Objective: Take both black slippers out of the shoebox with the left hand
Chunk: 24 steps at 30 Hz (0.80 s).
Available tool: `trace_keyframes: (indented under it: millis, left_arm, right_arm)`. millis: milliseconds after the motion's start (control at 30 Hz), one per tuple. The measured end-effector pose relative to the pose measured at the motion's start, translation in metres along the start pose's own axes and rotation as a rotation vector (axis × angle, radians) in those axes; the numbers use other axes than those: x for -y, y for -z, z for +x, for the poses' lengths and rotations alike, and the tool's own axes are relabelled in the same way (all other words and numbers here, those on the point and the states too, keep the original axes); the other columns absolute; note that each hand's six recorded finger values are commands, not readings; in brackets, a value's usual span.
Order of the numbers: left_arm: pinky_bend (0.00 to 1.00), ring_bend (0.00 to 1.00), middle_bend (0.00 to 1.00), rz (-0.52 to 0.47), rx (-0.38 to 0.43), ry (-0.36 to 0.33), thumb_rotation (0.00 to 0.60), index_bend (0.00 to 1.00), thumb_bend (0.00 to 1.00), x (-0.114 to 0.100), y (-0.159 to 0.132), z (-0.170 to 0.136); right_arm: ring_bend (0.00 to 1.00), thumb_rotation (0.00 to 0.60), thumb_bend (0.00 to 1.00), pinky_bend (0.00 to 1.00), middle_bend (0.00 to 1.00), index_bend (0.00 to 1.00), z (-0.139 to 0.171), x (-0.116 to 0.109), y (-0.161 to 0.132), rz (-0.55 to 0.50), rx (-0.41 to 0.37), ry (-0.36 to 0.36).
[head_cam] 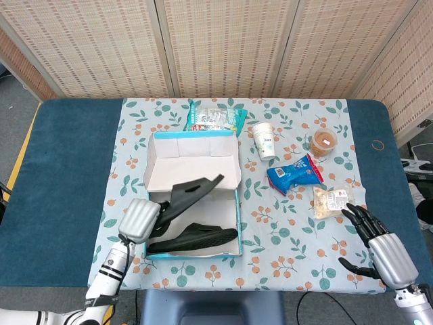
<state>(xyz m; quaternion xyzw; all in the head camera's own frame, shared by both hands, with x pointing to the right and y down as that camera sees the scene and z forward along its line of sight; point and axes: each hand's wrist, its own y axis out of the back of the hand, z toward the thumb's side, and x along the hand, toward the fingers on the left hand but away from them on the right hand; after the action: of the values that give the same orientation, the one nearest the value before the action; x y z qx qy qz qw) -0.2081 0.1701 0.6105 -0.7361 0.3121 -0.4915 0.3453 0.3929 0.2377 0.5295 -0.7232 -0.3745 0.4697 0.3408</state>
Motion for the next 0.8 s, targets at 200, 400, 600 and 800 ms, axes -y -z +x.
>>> trace_keyframes:
  millis: [200,400,600,800]
  left_arm:
    - [0.87,0.85,1.0,-0.065,-0.027,-0.061,0.6,1.0,0.61,-0.028,0.011,-0.001]
    - [0.86,0.85,1.0,-0.047,-0.094,-0.174,0.6,1.0,0.61,-0.066,0.053,-0.007]
    - [0.85,0.84,1.0,0.037,-0.232,-0.235,0.6,1.0,0.61,-0.095,0.132,-0.026]
    - [0.69,0.71,0.9,0.075,-0.351,-0.255,0.6,0.98,0.59,-0.097,0.207,-0.038]
  right_arm:
    - [0.0,0.558,0.09,0.16,0.0,0.0,-0.001,0.002,-0.001,0.004,-0.001,-0.006]
    - [0.0,0.558,0.09,0.16,0.0,0.0,0.001,-0.003,0.001,0.003,0.007,0.012]
    - [0.0,0.556,0.09,0.16,0.0,0.0,0.004,-0.009,0.002,0.006,0.013,0.033]
    - [0.0,0.557,0.09,0.16,0.0,0.0,0.005,-0.007,-0.002,0.01,0.002,0.028]
